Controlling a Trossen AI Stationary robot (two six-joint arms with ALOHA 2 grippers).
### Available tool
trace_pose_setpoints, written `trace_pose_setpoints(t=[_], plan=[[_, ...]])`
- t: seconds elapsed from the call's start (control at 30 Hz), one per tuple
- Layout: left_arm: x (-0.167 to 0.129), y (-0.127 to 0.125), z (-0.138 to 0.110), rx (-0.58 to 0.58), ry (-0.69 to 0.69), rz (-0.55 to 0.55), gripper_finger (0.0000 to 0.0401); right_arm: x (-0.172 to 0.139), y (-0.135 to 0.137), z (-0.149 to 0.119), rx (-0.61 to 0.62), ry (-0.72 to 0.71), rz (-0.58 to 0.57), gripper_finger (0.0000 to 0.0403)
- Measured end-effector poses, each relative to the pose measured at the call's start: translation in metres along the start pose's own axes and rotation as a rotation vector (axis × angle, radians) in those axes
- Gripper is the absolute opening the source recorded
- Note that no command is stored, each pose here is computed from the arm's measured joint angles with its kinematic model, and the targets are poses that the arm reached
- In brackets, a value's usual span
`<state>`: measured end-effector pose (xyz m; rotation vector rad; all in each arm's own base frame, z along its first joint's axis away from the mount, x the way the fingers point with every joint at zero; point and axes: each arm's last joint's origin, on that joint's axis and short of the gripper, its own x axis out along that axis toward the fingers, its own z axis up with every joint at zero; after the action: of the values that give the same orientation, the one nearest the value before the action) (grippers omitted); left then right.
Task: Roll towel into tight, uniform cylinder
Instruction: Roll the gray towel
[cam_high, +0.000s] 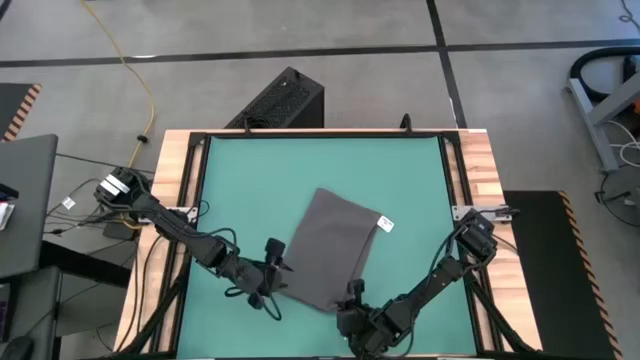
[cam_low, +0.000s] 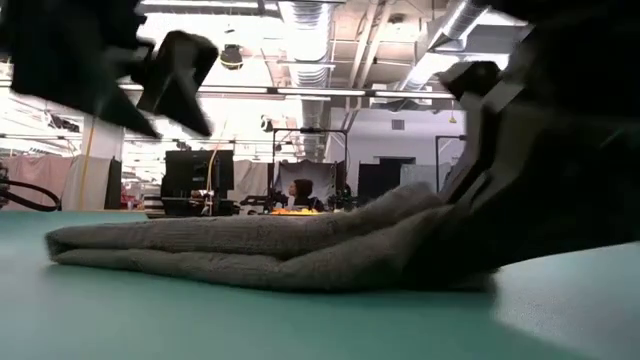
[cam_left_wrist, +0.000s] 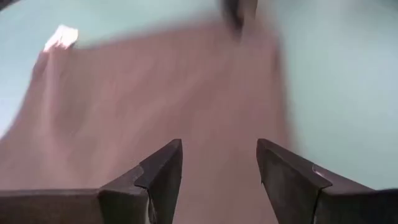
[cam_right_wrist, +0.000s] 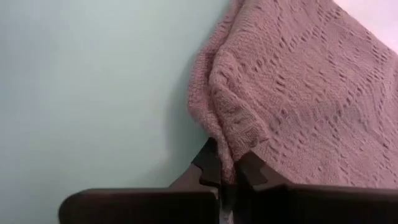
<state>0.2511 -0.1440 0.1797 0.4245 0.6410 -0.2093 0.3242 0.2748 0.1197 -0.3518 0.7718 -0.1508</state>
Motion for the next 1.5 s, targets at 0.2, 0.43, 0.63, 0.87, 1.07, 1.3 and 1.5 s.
trace_pose_setpoints(t=[0.2,0.43,0.63,0.87,1.07,1.3,1.5], plan=[[-0.006,-0.011,-0.019,0.241,0.185,-0.009,0.0197,-0.015,0.012,0.002,0.015,-0.014,0.027,0.0023],[-0.011,-0.051,-0.027,0.567,0.182,-0.143,0.0197,-0.019,0.013,-0.004,0.065,0.017,0.012,0.0023],[0.012,-0.085,-0.042,0.855,0.201,0.039,0.0197,-0.019,0.013,-0.003,0.073,0.013,0.008,0.0023],[0.015,-0.094,-0.039,0.859,0.161,0.166,0.0197,-0.019,0.013,-0.003,0.097,0.018,0.02,0.0023],[0.02,-0.085,-0.037,0.816,0.141,0.072,0.0197,-0.019,0.013,-0.003,0.101,0.016,0.025,0.0023],[0.026,-0.08,-0.031,0.861,0.098,0.093,0.0197,-0.018,0.013,-0.002,0.104,0.018,0.025,0.0023],[0.031,-0.072,-0.029,0.775,0.078,0.051,0.0196,-0.018,0.012,-0.002,0.111,0.02,0.03,0.0023]])
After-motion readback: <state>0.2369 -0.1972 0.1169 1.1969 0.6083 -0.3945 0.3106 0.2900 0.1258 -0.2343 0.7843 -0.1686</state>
